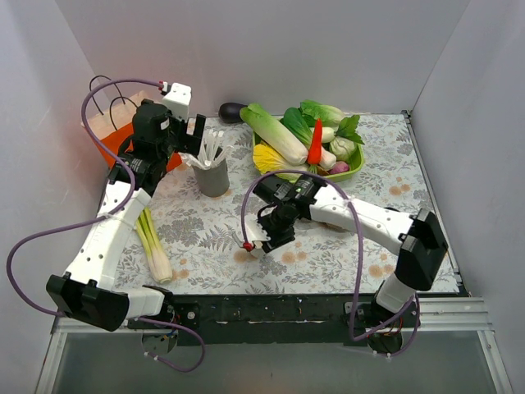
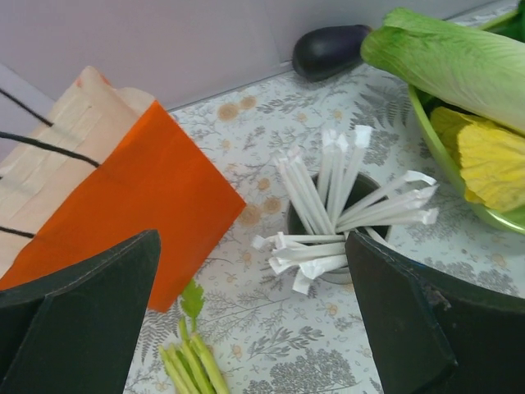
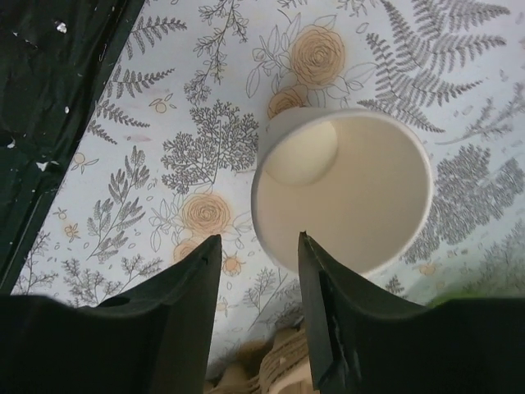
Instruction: Pack the takeout coffee
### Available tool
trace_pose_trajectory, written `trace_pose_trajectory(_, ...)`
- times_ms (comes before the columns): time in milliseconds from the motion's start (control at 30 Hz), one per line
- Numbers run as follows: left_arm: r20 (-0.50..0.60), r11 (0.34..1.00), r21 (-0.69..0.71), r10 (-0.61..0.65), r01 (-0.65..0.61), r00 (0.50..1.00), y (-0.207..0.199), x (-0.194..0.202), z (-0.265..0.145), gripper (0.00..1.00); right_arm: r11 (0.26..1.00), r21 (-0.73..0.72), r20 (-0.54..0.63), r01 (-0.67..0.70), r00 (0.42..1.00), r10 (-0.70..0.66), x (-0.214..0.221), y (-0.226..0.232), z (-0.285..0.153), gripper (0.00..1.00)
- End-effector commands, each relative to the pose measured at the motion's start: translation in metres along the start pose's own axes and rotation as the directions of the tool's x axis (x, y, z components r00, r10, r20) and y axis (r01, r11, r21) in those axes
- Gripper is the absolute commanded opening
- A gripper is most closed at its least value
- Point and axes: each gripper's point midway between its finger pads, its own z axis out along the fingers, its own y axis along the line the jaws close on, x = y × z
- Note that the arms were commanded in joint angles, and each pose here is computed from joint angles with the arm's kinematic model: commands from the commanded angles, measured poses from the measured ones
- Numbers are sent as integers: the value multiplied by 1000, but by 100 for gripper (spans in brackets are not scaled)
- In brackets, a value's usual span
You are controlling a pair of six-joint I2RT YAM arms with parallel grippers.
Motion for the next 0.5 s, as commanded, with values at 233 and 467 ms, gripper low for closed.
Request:
trace_pose_trajectory(233,-60,886,458,-43,66,997,-82,7,-27,98,619,402,235,-675,729,643,132,10,-161,49)
trace_pose_trajectory(467,-86,768,632,-60,101,994,-116,-4,-39,98,163,374,356,-913,304,884,259,85,-171,45)
